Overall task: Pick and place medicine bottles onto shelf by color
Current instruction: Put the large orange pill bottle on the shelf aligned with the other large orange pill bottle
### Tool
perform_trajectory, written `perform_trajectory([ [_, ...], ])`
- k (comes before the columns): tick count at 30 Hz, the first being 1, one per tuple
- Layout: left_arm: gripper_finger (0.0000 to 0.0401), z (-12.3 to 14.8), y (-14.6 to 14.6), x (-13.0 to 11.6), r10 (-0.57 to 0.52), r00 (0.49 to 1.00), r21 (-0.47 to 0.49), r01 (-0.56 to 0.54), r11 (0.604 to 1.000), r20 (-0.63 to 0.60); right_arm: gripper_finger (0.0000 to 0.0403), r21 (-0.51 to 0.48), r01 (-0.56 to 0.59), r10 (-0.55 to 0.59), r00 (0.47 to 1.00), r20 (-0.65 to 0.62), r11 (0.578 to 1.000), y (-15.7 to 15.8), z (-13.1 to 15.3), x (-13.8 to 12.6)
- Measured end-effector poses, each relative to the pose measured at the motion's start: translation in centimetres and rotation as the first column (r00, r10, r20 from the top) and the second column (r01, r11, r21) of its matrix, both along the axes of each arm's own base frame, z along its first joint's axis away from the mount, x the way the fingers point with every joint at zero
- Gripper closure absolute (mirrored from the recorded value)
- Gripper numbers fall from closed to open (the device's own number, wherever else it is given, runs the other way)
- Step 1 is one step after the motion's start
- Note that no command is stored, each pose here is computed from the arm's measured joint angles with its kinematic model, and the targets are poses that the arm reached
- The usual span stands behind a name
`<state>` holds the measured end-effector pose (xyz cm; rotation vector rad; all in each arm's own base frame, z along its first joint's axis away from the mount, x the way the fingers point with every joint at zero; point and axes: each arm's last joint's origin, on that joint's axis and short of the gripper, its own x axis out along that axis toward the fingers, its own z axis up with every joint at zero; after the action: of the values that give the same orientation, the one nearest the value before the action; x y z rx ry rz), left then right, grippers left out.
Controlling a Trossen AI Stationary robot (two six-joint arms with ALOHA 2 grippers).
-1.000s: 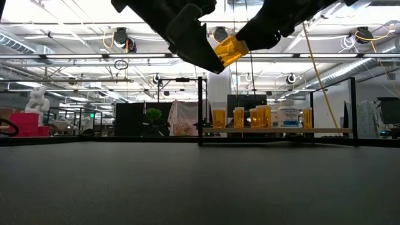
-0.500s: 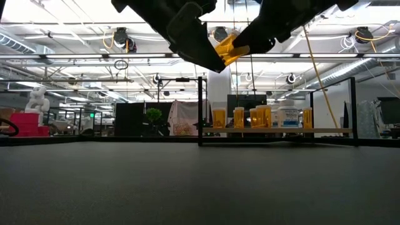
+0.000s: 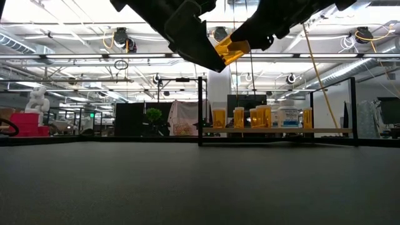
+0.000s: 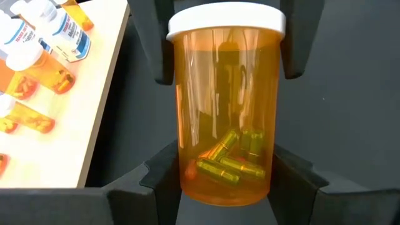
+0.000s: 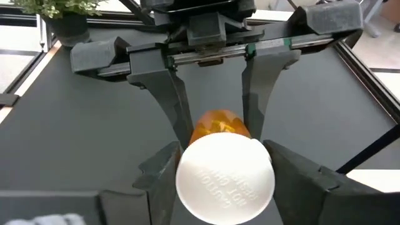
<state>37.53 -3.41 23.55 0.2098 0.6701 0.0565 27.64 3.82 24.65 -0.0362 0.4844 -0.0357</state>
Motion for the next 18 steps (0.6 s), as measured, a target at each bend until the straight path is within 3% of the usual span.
perform_trajectory([
  [4,0.022,0.0,-0.05,0.0,-0.006,1.0,0.009,0.006,1.0,-0.001,0.0198,0.001,-0.001,0.001,1.0,0.0,1.0,0.01,0.0,0.0],
  [12,0.0214,0.02,-0.05,0.01,-0.006,1.0,0.012,0.006,1.0,0.001,0.0156,0.003,-0.003,0.003,1.0,-0.002,1.0,0.03,-0.01,-0.01],
  [18,0.0224,0.02,-0.05,0.01,-0.006,1.0,0.012,0.006,1.0,0.001,0.0154,0.0,-0.005,0.005,1.0,-0.018,1.0,0.07,-0.15,-0.09],
])
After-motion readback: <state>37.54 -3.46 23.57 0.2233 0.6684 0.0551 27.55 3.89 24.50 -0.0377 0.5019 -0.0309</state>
